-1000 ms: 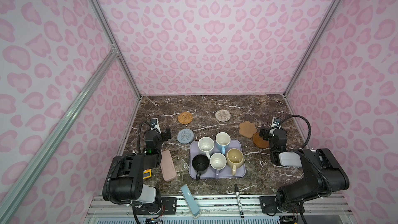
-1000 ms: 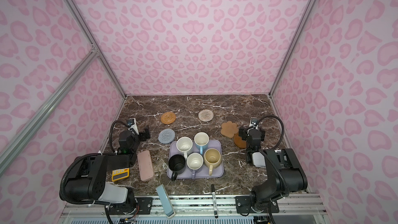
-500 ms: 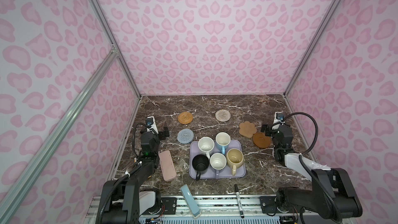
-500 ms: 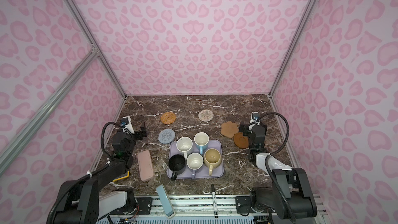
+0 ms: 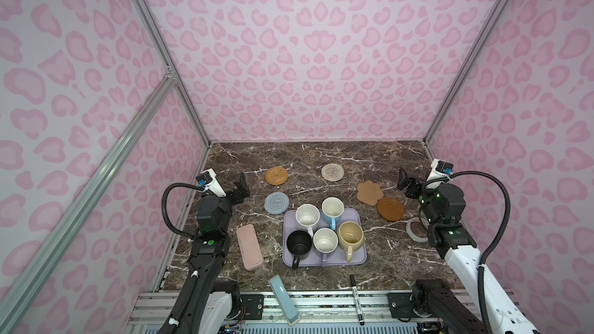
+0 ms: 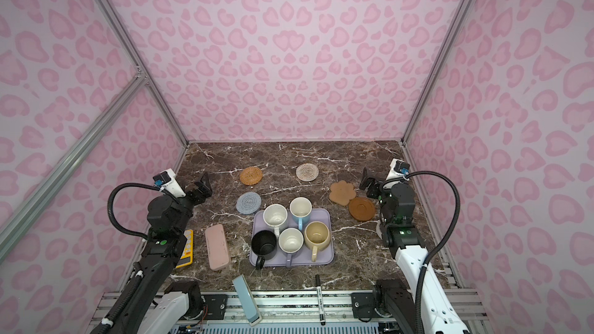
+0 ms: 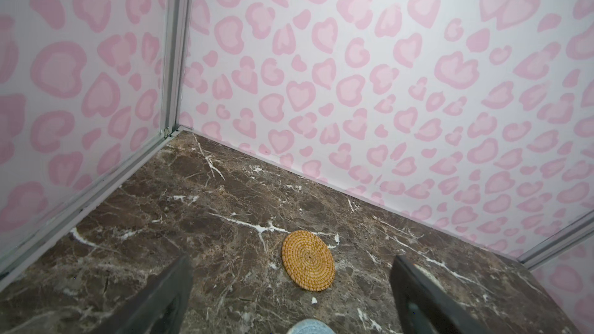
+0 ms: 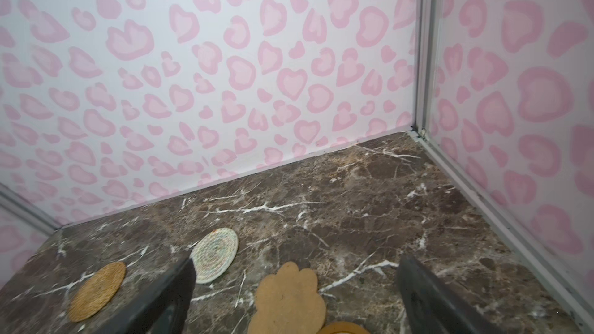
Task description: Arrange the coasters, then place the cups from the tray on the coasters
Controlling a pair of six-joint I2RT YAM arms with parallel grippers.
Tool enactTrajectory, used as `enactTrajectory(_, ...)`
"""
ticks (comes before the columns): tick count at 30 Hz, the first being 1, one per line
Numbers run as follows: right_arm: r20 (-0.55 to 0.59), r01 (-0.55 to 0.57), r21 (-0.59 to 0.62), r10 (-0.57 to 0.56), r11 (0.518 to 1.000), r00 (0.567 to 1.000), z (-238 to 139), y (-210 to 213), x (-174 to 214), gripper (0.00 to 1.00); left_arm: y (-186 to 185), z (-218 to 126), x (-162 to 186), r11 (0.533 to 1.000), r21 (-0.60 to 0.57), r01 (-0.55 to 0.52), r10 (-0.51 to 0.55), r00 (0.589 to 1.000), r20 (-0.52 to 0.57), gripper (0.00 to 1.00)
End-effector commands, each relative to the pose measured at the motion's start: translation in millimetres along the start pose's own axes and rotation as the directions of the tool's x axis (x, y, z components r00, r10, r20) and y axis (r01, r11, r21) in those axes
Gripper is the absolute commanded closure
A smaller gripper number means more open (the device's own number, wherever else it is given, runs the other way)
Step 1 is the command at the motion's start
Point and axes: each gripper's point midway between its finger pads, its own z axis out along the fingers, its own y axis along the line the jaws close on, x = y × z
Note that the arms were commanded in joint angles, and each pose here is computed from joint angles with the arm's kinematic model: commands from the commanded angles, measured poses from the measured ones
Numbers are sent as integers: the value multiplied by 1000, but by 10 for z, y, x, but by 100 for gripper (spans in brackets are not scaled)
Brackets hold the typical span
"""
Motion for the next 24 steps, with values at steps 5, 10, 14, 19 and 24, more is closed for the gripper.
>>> enactTrajectory(5, -236, -39, -150, 2, 988, 972, 104, 391, 327, 0, -179, -12, 23, 989, 40, 141, -135, 983, -122, 3)
enactTrajectory(10, -297, 104, -160, -149, 982, 943, 215, 696, 555, 0, -393, 187, 255, 995, 35, 92, -78, 951, -299, 3)
enactTrajectory(14, -341, 180, -192, -238, 965, 910, 316, 1004, 654, 0, -552, 367, 485, 999, 39, 24, -6, 918, -396, 3)
enactTrajectory(19, -358, 204, -270, -295, 941, 886, 397, 1451, 755, 0, -553, 663, 851, 999, -13, -34, 22, 847, -532, 3)
enactTrajectory(24, -377, 226, -332, -348, 916, 858, 484, 1824, 889, 0, -486, 948, 1173, 983, -86, -162, 70, 765, -640, 3)
